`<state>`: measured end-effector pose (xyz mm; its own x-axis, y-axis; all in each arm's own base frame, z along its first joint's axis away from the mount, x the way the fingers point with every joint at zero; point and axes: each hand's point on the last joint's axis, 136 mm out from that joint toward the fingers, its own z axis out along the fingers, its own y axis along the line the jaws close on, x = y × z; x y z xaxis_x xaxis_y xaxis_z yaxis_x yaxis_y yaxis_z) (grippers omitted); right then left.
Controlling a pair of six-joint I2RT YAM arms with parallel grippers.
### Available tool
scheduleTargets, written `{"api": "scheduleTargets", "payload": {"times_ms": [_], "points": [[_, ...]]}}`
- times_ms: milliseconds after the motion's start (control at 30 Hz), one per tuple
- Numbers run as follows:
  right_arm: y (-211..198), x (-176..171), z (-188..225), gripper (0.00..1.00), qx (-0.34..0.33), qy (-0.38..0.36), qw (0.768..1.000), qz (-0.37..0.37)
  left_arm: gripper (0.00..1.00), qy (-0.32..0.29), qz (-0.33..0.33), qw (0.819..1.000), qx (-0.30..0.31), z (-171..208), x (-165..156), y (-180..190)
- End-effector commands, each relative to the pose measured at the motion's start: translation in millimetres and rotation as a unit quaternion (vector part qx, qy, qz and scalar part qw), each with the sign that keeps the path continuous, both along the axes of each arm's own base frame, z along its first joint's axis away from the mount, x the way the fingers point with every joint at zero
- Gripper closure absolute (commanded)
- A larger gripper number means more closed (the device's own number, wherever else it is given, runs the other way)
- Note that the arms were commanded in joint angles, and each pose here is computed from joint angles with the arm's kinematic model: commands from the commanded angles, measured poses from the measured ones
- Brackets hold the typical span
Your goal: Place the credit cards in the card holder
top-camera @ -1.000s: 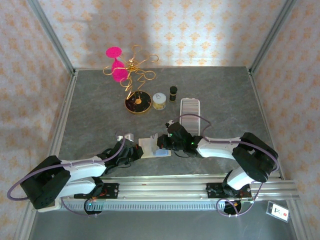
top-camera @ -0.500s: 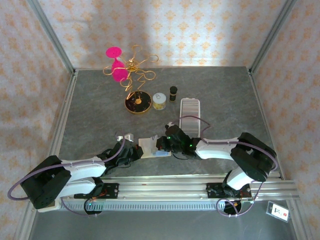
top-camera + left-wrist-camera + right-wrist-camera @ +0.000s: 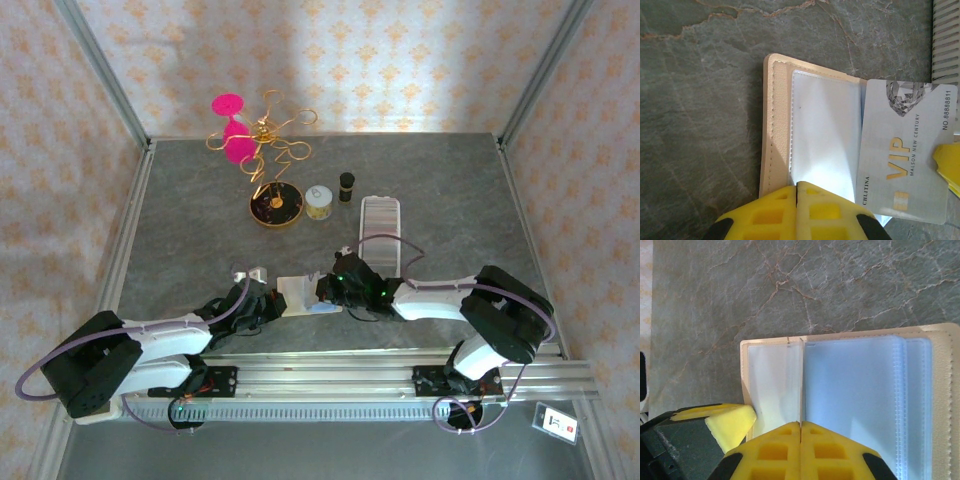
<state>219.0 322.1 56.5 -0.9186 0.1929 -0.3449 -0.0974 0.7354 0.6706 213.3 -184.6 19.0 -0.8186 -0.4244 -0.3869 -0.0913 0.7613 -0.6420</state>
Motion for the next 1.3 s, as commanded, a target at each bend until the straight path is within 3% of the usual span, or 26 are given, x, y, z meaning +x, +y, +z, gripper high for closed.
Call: {"api": "scheduleTargets", "payload": {"times_ms": [0,833,1267], "points": [[-1,-3,3,1.00,0.013,0.004,1.000,-0.005,1.00,0.011,-0.005,1.000,0.018,-11,-7,5],[5,-12,5,1.00,0.083,0.035,0.996,-0.016,1.00,0.013,-0.007,1.000,0.019,-14,-10,6],[4,-18,-15,1.00,0.040,0.053,0.998,0.003,1.00,0.011,-0.006,1.000,0.022,-13,-10,8]]}}
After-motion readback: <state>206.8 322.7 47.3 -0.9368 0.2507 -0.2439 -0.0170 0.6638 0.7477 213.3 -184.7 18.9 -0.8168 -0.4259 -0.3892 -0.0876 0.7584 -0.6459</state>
